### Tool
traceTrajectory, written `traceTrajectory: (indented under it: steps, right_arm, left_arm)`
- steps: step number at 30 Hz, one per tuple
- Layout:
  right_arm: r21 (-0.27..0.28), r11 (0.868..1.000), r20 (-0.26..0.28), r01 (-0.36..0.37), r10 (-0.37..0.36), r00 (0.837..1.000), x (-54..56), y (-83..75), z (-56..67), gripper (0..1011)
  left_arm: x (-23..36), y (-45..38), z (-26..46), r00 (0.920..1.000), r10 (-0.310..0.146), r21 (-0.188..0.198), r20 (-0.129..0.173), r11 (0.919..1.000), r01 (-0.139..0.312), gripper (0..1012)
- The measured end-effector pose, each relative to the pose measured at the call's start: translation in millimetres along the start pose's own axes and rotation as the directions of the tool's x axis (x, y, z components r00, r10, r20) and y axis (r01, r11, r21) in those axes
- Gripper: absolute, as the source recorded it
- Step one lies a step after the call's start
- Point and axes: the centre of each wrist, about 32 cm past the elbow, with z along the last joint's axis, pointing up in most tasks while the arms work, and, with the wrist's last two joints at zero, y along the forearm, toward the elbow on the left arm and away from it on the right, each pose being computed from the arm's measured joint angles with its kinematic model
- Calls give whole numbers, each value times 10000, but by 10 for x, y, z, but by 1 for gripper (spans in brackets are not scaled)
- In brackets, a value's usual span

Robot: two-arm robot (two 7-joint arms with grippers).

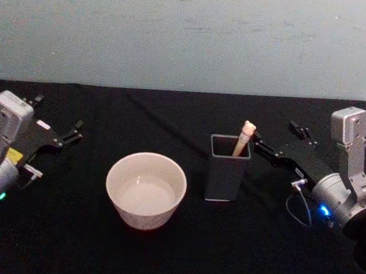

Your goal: Pick up the stirring spoon with one hand, stir inside the cup, then place it back in its original position.

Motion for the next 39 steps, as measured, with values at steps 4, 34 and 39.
traceTrajectory:
  steps: [4,34,39]
  right_arm:
    - [10,10000,-7,6,-6,10000,1,-1,2,1002]
    - [45,10000,-28,18,-18,10000,1,-3,7,1002]
    - [45,10000,-28,18,-18,10000,1,-3,7,1000]
  left_arm:
    - [0,0,0,10000,1,0,0,10000,-1,1001]
    - [0,0,0,10000,0,0,0,10000,0,1001]
    - [0,0,0,10000,0,0,0,10000,0,1001]
